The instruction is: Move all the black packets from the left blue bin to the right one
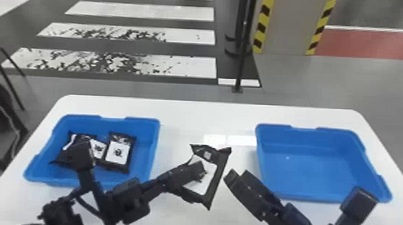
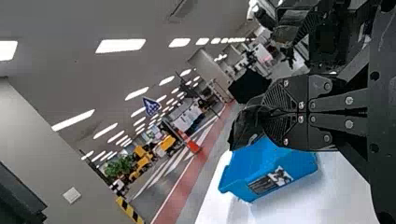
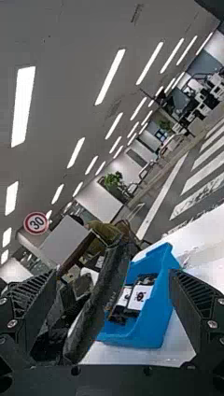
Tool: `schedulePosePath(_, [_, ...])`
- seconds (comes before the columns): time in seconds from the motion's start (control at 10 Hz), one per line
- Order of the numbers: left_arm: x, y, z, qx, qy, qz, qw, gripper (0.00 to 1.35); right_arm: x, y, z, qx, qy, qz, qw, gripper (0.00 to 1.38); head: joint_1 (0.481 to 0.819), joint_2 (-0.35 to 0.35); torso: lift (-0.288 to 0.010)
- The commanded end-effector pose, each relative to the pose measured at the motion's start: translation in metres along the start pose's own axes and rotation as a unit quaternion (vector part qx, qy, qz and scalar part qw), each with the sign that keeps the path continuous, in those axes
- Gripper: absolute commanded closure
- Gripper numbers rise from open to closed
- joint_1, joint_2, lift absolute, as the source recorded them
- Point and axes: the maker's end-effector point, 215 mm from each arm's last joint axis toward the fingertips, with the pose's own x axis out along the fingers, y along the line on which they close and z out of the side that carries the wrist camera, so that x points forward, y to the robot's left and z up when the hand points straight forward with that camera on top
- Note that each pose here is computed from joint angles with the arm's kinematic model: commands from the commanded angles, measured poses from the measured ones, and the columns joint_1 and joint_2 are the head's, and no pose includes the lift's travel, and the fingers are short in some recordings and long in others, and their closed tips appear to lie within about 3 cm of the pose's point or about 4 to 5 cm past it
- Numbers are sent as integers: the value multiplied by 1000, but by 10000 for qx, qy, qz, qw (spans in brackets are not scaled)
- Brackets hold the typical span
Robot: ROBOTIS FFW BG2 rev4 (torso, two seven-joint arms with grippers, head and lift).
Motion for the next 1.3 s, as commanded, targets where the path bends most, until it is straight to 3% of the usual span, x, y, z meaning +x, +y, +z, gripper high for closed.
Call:
schedulePosePath(0.0, [11,-6,-7,-68,48,-143,9999,1205,6,6,-1,96,35,114,9999,142,695,5,-140])
schedulePosePath(0.1, [13,-7,-8,-72,55,-169,9998,1205,6,6,-2,97,46,120,9999,234,695,-3,-140])
schedulePosePath(0.2, [13,-7,-4,-47,22,-173,9998,1205,6,5,-5,176,51,121,9998,519,695,-6,-140])
schedulePosePath(0.4, [11,-6,-3,-29,8,-155,9999,1205,6,4,-13,339,89,135,9993,789,695,-5,-140])
schedulePosePath(0.6, [11,-6,-3,-29,8,-155,9999,1205,6,4,-18,426,160,154,9988,1157,695,4,-140])
schedulePosePath(0.7, [10,-5,-4,-50,3,-139,9999,1205,5,3,-19,434,172,148,9988,1271,695,6,-140])
schedulePosePath(0.8, [10,-2,-1,-19,-53,-103,9999,1202,5,3,-19,420,166,150,9989,1274,695,9,-140])
schedulePosePath(0.9, [8,1,3,-96,-213,-63,9997,938,6,2,-16,407,129,151,9990,1274,695,11,-140])
schedulePosePath(1.0, [0,9,3,-120,-266,85,9995,461,8,-6,-9,327,48,114,9994,1274,695,15,-140])
schedulePosePath(1.1, [-7,15,2,-109,-299,191,9993,91,8,-23,-1,210,40,2,9998,1274,695,20,-140])
schedulePosePath(1.2, [-16,21,3,-104,-377,297,9988,90,6,-51,10,-3,63,-219,9997,1274,695,20,-140])
